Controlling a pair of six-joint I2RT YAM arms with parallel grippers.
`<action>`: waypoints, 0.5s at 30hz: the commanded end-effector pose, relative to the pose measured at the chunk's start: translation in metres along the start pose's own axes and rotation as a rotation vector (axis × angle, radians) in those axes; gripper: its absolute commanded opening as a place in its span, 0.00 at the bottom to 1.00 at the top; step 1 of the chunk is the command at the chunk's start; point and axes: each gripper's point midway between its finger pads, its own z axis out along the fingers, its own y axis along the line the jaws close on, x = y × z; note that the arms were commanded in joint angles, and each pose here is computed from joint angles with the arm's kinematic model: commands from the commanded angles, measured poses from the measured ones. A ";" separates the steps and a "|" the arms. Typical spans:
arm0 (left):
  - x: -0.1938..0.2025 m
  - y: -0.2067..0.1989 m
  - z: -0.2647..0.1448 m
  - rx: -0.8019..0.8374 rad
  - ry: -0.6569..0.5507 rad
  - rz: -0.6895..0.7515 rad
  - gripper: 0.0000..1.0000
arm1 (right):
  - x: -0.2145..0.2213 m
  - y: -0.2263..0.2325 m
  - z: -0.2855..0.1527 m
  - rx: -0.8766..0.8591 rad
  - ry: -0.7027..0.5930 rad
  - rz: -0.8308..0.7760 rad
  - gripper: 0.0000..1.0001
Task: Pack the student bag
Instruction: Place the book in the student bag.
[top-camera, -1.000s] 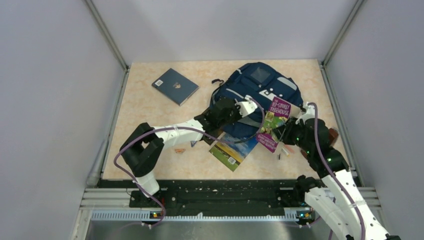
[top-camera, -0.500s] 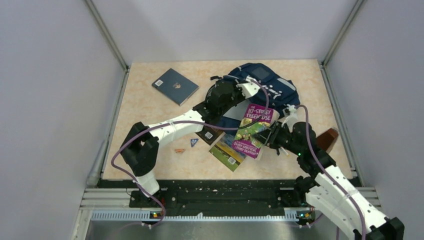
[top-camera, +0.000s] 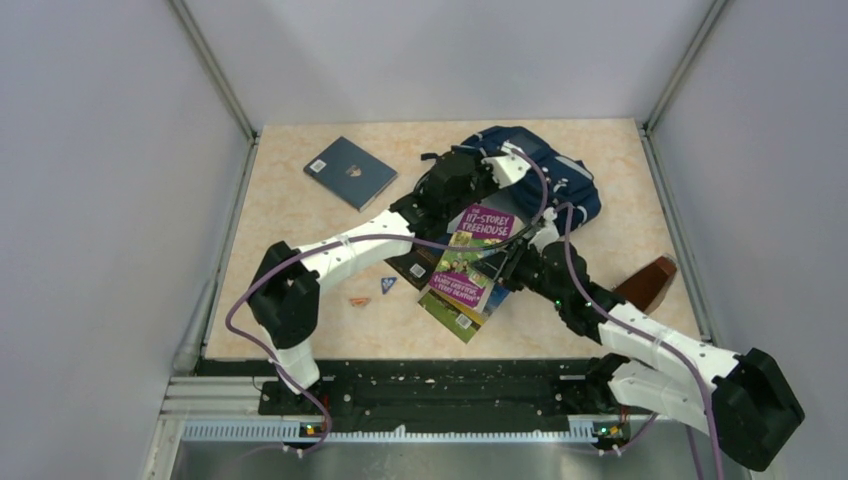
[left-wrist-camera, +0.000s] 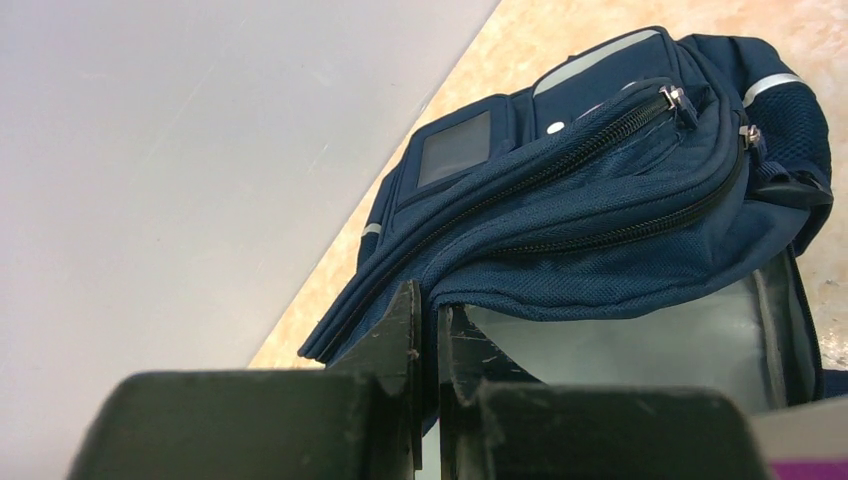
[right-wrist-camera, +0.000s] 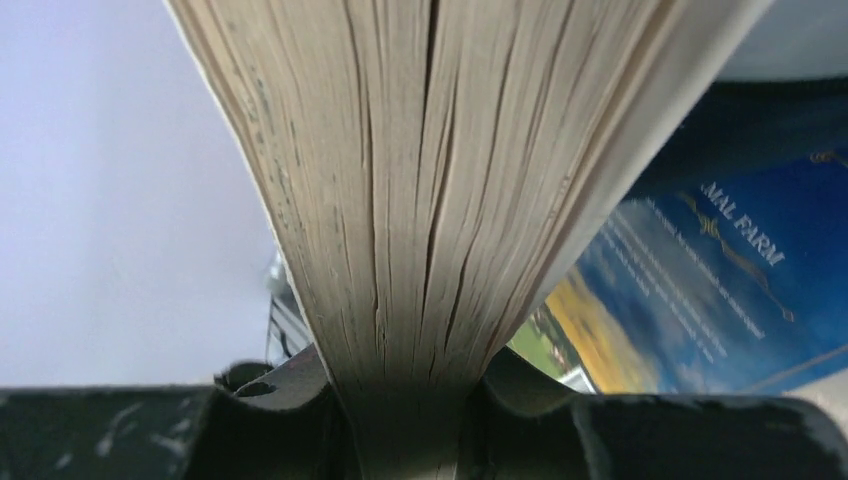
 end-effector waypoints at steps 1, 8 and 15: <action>-0.070 0.037 -0.022 -0.082 -0.210 -0.045 0.00 | -0.064 0.057 0.005 -0.203 -0.277 0.114 0.00; -0.064 0.032 -0.029 -0.067 -0.196 -0.055 0.00 | -0.097 0.038 0.006 -0.146 -0.467 0.325 0.00; -0.069 0.030 -0.034 -0.048 -0.221 -0.062 0.00 | -0.119 -0.015 -0.003 0.004 -0.691 0.463 0.00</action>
